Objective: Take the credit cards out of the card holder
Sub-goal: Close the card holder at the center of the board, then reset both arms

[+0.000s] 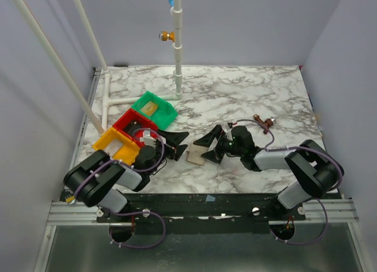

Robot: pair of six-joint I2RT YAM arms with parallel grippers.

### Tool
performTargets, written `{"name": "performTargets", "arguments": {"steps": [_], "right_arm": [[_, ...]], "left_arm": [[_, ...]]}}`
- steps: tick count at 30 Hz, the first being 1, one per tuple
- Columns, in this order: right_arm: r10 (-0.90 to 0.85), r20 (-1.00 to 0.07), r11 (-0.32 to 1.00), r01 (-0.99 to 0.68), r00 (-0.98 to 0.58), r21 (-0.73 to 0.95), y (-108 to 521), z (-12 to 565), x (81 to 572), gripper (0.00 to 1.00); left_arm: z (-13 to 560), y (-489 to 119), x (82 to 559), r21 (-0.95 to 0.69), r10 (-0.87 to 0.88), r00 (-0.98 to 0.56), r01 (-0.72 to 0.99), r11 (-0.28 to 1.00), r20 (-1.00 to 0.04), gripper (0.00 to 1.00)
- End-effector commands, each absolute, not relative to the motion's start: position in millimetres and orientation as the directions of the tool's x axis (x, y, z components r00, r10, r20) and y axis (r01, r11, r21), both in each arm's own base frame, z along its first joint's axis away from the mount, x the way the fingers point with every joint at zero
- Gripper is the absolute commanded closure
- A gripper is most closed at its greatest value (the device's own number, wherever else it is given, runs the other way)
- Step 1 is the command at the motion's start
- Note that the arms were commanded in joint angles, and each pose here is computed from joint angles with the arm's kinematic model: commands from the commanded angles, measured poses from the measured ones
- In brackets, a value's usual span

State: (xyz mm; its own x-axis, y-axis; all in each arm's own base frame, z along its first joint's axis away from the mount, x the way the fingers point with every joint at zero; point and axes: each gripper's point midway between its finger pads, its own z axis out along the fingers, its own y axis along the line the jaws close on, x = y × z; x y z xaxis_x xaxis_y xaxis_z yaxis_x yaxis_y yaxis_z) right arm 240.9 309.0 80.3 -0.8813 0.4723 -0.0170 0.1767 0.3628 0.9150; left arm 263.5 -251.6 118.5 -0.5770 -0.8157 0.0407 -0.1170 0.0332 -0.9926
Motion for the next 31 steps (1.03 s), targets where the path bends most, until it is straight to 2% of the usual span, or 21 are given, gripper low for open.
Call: {"name": "performTargets", "arguments": {"steps": [1, 5, 11, 15, 23, 31], "right_arm": [[0.494, -0.093, 0.365, 0.109, -0.865, 0.925, 301.6, 109.2, 255.0, 0.00], [0.525, -0.162, 0.408, 0.080, -0.836, 0.909, 286.4, 120.9, 263.0, 0.00], [0.560, -0.326, 0.511, 0.007, -0.762, 0.860, 258.9, 144.3, 274.1, 0.00], [0.547, -0.476, 0.613, -0.057, -0.689, 0.788, 238.0, 166.8, 281.4, 0.00], [0.519, -0.658, 0.737, -0.103, -0.546, 0.668, 200.9, 206.0, 288.0, 0.00], [0.511, -0.700, 0.761, -0.116, -0.499, 0.638, 190.1, 221.3, 287.0, 0.00]], "left_arm": [[124.4, -249.8, 257.0, -0.981, -0.788, -0.609, -0.085, 0.176, -0.089, 0.01], [136.0, -240.1, 256.7, -0.931, -0.753, -0.605, -0.053, 0.361, -0.258, 0.01], [171.4, -217.3, 257.1, -0.788, -0.631, -0.570, 0.049, 0.614, -0.527, 0.01], [188.2, -207.0, 250.5, -0.656, -0.485, -0.598, 0.093, 0.749, -0.638, 0.01], [214.0, -189.6, 236.4, -0.525, -0.334, -0.595, 0.178, 0.832, -0.731, 0.01], [221.8, -185.4, 233.8, -0.492, -0.298, -0.574, 0.216, 0.843, -0.763, 0.01]]}}
